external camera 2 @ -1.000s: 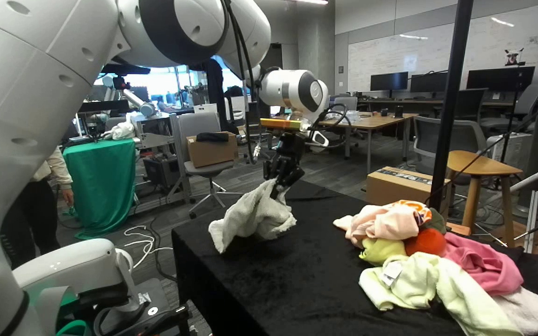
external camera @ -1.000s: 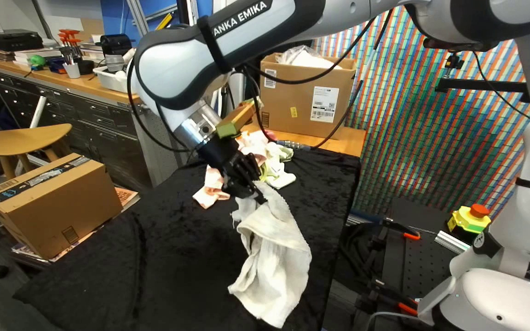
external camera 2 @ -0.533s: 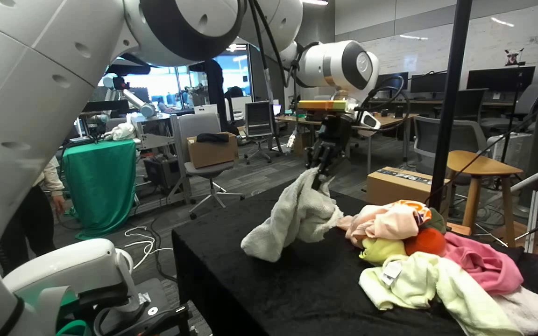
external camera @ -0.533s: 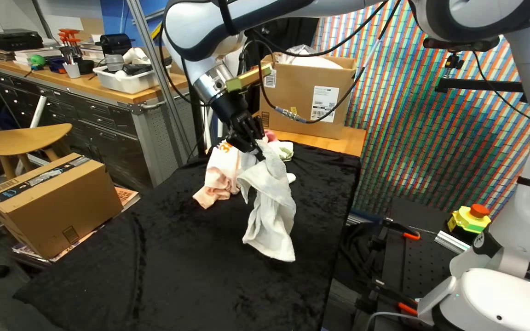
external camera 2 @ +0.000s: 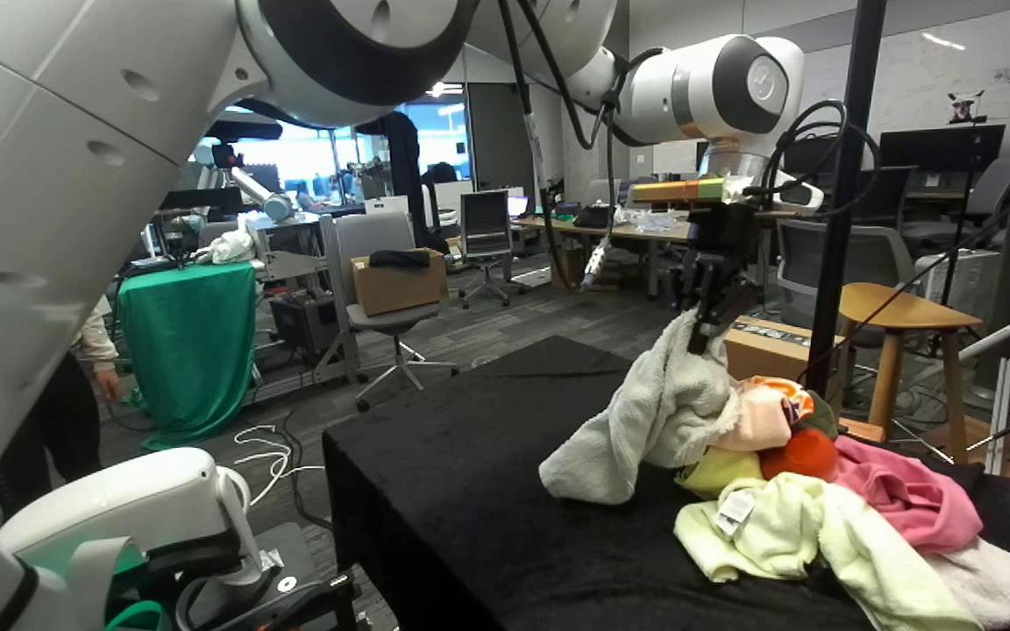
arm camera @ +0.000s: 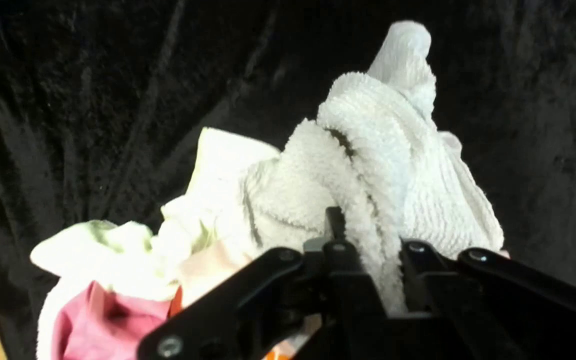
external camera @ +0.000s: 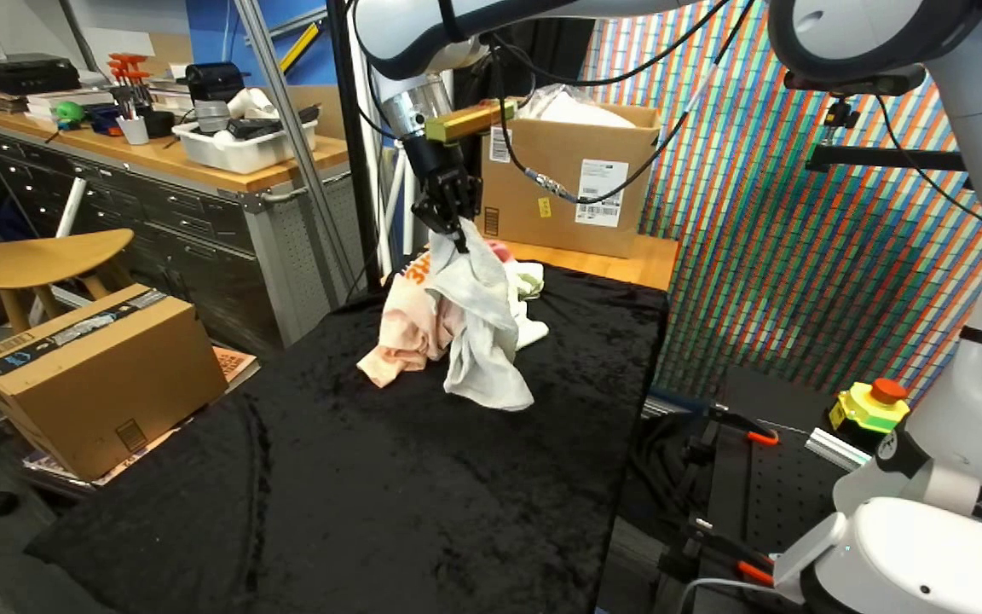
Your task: Pile the rope, radish, t-shirts and towels together on the table
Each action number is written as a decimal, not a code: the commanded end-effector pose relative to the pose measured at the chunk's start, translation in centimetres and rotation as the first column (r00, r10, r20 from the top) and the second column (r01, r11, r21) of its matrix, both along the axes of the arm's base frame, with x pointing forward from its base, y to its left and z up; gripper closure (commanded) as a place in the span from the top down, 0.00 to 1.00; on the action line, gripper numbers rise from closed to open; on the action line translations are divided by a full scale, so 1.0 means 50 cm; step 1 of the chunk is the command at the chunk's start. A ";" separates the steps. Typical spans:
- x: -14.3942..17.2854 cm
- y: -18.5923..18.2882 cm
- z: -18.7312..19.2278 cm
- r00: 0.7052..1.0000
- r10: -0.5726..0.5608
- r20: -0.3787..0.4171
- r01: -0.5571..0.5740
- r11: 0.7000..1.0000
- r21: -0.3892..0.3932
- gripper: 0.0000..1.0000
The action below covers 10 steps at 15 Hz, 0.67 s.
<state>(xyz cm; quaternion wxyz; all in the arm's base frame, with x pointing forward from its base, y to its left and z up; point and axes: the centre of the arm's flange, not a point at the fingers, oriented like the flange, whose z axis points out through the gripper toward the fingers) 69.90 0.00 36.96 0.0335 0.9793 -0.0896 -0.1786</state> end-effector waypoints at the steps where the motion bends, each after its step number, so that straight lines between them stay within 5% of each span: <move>1: 0.014 -0.025 0.010 0.981 -0.111 0.159 0.120 0.992 -0.049 0.05; 6: 0.029 -0.059 -0.034 0.911 -0.229 0.343 0.287 0.949 -0.129 0.06; 10: 0.027 -0.088 -0.115 0.862 -0.295 0.413 0.412 0.882 -0.228 0.06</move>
